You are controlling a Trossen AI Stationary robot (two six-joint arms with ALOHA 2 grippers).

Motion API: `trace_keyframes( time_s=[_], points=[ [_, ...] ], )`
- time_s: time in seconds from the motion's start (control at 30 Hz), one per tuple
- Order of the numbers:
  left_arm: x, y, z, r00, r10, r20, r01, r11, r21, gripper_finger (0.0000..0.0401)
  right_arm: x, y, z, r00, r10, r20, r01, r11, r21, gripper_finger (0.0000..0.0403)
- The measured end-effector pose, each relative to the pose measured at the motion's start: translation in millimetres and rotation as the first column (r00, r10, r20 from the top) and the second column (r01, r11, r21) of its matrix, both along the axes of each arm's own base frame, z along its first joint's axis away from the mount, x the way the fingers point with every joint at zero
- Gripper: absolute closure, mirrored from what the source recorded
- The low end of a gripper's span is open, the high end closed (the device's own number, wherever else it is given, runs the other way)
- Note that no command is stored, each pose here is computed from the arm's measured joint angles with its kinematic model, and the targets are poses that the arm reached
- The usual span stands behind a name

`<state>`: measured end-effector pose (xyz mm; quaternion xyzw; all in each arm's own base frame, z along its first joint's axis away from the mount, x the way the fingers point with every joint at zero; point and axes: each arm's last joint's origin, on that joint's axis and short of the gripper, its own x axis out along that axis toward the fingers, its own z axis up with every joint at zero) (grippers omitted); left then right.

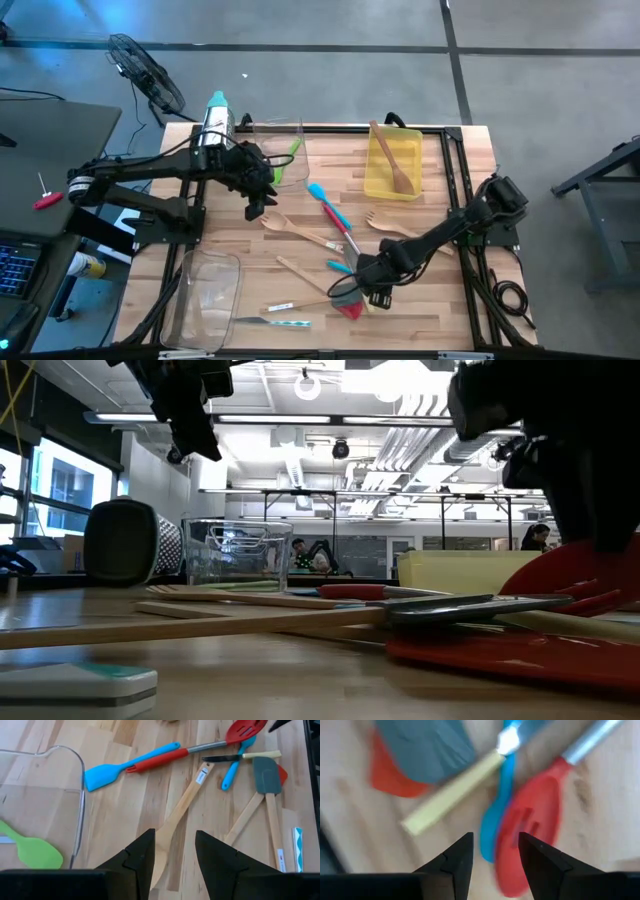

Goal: Pick & Place Kitchen Items
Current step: Put the red serving spoon into the yellow bin

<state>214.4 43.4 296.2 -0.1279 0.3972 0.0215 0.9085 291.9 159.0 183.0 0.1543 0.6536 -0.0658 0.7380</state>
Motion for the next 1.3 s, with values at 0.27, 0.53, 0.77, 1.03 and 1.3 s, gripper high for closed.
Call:
trace_keyframes(
  time_s=[0.27,0.53,0.77,1.03,1.3],
  points=[
    [0,0,0,1.0,0.001,0.001,-0.001,1.0,0.001,0.0262,-1,-3,-5,0.999,0.039,-0.038,-0.04,0.999,-0.028,0.0256],
    [0,0,0,1.0,0.002,0.0,-0.002,1.0,0.002,0.0262,-3,-7,-15,0.993,0.038,-0.115,-0.047,0.996,-0.073,0.0287],
    [0,0,0,1.0,0.002,-0.002,-0.002,1.0,0.002,0.0262,-1,-7,-37,0.968,0.066,-0.24,-0.08,0.996,-0.045,0.035],
    [0,0,0,1.0,0.002,-0.001,-0.002,1.0,0.002,0.0262,-3,-10,-33,0.973,0.042,-0.228,-0.062,0.995,-0.081,0.038],
    [0,1,0,1.0,0.018,-0.004,-0.017,1.0,0.019,0.0262,-2,-13,-27,0.985,0.004,-0.175,-0.032,0.987,-0.156,0.0381]
  ],
)
